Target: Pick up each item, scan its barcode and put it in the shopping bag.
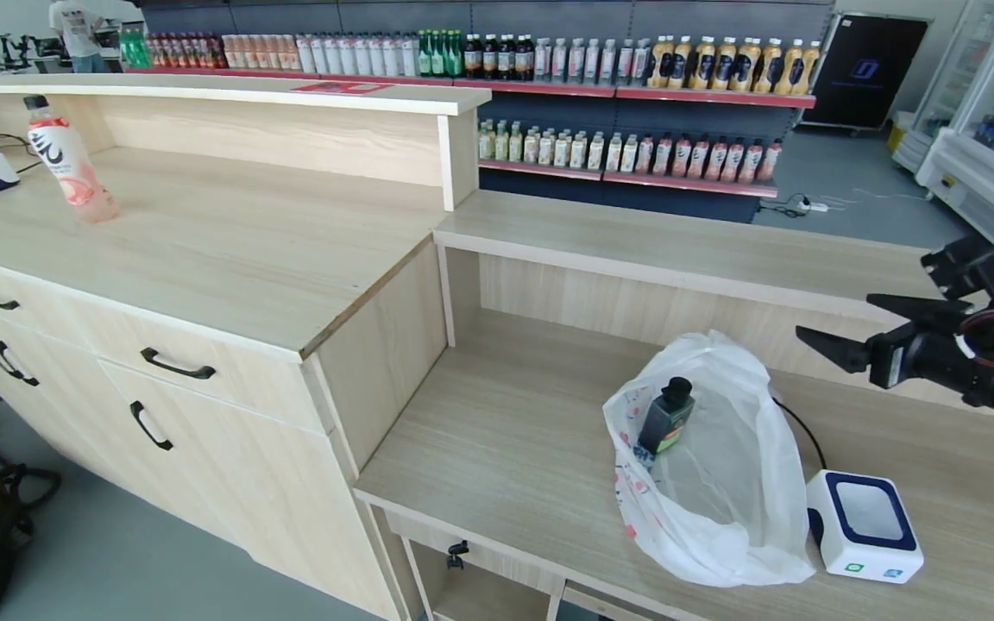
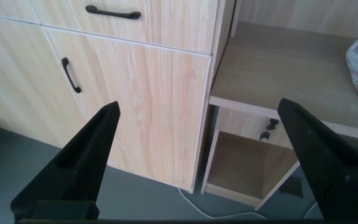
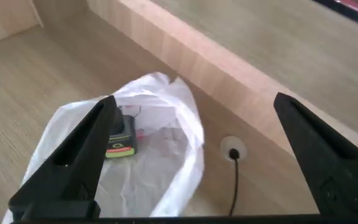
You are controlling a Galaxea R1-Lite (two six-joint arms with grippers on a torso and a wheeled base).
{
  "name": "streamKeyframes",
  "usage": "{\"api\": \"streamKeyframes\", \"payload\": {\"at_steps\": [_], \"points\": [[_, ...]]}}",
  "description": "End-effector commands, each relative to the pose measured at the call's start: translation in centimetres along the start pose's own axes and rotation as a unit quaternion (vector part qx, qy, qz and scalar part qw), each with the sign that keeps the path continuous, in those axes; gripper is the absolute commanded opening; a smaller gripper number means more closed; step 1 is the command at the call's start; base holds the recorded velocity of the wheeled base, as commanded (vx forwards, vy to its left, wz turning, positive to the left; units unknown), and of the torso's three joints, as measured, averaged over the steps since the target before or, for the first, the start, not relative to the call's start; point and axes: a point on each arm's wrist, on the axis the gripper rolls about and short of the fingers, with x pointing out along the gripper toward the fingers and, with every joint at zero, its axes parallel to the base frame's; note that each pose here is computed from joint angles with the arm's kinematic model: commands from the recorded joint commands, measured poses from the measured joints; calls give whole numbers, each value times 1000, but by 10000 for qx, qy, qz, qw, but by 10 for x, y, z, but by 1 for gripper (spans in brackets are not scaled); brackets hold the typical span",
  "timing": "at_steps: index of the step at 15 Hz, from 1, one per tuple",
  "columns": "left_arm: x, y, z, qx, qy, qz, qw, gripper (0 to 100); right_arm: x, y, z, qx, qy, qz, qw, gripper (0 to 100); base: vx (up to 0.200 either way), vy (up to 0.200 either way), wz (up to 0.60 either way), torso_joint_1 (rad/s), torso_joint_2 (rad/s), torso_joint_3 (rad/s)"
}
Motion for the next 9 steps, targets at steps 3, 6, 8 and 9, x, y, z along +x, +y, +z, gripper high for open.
{"api": "streamKeyframes", "payload": {"at_steps": [3,6,8,9], "points": [[0,0,0,2,8,3,10000,100,-82,-23,29,-325,114,-1055,9938,100,0,0,-600,12,4,6],[0,0,0,2,0,3,10000,100,-109,-41,-3,213,1832,-2190,9581,100,0,0,-600,-2,1,5],[0,0,0,2,8,3,10000,100,-110,-47,-12,316,2083,-2411,9474,100,0,0,-600,-7,2,5],[0,0,0,2,8,3,10000,100,-97,-71,-41,518,2290,-2607,9364,100,0,0,0,0,0,0]]}}
